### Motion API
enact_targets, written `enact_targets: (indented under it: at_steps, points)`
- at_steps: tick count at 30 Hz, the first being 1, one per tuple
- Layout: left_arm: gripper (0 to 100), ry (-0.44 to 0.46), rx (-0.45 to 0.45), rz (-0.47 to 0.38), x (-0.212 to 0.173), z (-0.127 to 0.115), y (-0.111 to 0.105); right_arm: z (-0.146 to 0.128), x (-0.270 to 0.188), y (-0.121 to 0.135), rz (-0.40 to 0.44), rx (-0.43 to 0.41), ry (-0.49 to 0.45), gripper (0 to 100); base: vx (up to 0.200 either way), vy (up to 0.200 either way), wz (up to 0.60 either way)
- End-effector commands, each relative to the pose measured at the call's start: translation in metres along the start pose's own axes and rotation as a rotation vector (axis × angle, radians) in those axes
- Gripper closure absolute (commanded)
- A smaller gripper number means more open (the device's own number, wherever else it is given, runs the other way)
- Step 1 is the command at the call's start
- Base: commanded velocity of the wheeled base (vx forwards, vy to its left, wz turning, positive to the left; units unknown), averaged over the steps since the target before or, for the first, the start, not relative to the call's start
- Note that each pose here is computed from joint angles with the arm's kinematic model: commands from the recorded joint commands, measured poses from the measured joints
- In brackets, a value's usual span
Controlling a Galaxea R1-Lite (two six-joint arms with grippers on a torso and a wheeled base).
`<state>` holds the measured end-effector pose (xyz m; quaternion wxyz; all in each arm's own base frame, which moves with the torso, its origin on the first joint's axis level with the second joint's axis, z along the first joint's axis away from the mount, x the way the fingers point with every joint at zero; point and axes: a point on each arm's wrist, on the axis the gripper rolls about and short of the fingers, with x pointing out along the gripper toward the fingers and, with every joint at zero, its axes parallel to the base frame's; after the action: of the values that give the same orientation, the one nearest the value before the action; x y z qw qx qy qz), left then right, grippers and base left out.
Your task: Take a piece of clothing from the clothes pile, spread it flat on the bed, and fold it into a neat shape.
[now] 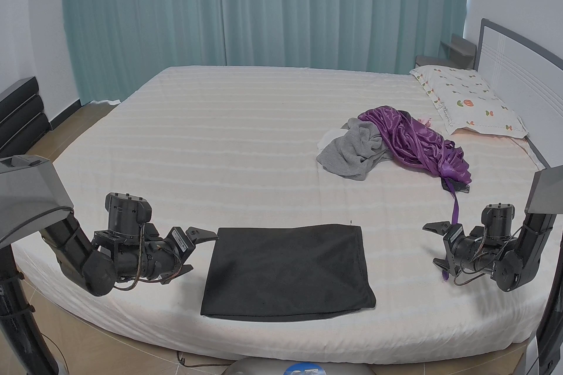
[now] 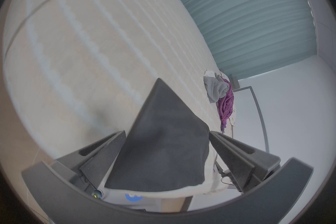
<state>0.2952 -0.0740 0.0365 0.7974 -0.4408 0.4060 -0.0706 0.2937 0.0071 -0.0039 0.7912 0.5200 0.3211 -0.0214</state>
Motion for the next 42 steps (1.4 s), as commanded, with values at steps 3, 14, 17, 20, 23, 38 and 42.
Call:
enact_targets:
  at_steps: [3, 14, 17, 20, 23, 38, 42]
  points:
    - [0, 0.008, 0.127, 0.054, 0.026, -0.002, 0.01, -0.003, 0.001, -0.001, -0.004, -0.003, 0.01, 0, 0.0, 0.0, 0.0]
    - [0, -0.08, 0.253, 0.041, 0.068, -0.008, 0.018, -0.008, -0.001, -0.005, 0.029, -0.017, -0.001, 0, 0.0, 0.0, 0.0]
    - [0, -0.095, 0.239, 0.04, 0.068, -0.008, 0.02, -0.011, -0.002, -0.004, 0.036, -0.009, 0.003, 0, 0.0, 0.0, 0.0]
    - [0, -0.097, 0.239, 0.041, 0.068, -0.009, 0.021, -0.014, 0.0, -0.003, 0.038, -0.013, 0.012, 0, 0.0, 0.0, 0.0]
    - [0, -0.094, 0.243, 0.045, 0.068, -0.009, 0.021, -0.018, 0.001, -0.003, 0.039, -0.021, 0.02, 0, 0.0, 0.0, 0.0]
    - [0, -0.095, 0.251, 0.038, 0.071, -0.01, 0.02, -0.019, 0.003, -0.005, 0.052, -0.028, 0.014, 0, 0.0, 0.0, 0.0]
    - [0, -0.082, 0.259, 0.037, 0.069, -0.015, 0.018, -0.019, 0.003, -0.005, 0.052, -0.03, 0.014, 0, 0.0, 0.0, 0.0]
